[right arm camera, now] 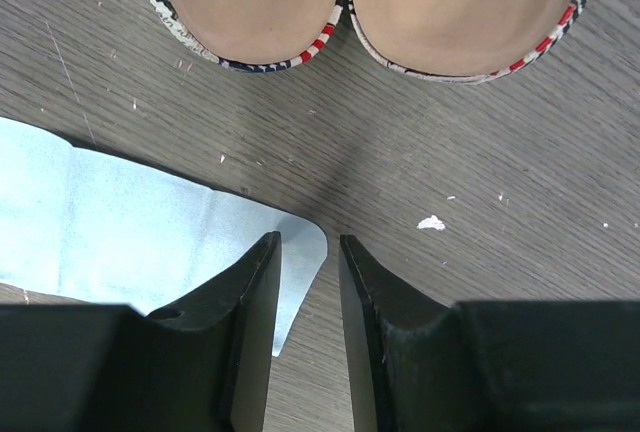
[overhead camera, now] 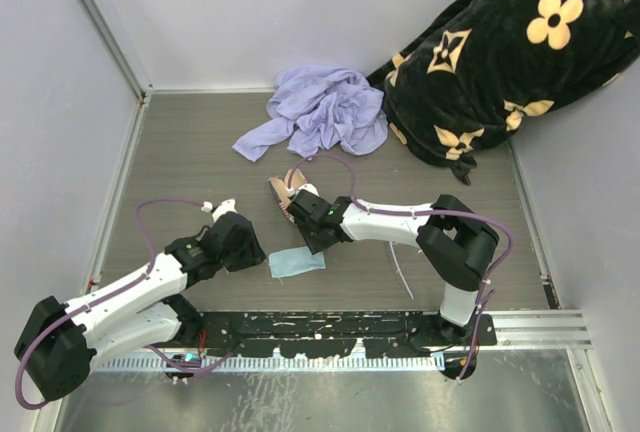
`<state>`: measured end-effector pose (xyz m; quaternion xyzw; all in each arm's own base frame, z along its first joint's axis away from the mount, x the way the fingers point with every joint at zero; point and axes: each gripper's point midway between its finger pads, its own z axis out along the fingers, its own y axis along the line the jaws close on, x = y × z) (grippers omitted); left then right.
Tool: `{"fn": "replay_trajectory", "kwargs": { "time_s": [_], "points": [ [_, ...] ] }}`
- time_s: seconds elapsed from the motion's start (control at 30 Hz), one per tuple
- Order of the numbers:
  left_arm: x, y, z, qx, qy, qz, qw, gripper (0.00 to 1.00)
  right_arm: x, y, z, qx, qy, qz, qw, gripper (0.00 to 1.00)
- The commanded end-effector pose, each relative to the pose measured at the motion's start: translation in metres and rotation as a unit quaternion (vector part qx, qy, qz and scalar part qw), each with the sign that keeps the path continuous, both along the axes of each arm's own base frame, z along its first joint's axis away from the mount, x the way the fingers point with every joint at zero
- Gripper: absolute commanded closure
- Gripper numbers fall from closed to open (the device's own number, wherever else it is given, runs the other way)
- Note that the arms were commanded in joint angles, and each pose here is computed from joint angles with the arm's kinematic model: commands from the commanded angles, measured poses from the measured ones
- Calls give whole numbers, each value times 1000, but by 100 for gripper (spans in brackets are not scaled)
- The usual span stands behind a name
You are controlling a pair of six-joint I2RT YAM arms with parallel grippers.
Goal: Organize the sunglasses
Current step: Fold the glasses cleaning cloth at the center of the board.
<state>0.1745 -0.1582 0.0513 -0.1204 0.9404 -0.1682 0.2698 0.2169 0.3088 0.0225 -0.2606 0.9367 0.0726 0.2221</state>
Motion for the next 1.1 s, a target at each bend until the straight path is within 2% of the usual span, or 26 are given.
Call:
{"fn": "replay_trajectory", "kwargs": {
  "time_s": [0.0, 0.47, 0.9, 1.07],
  "points": [
    [11, -8, 13, -17, -25, -4, 1000, 57, 10, 11, 14, 13, -22, 4, 1000, 66],
    [10, -7, 13, -16, -25, -5, 1000, 58, 3, 2, -4, -13, -3, 8, 1000, 73],
    [14, -8, 21, -15, -33, -7, 999, 57, 5, -6, -4, -29, -18, 0, 999, 96],
    [16, -9, 25, -15, -35, -9, 999, 57, 10, 6, 17, 15, -41, 7, 999, 99]
  ]
}}
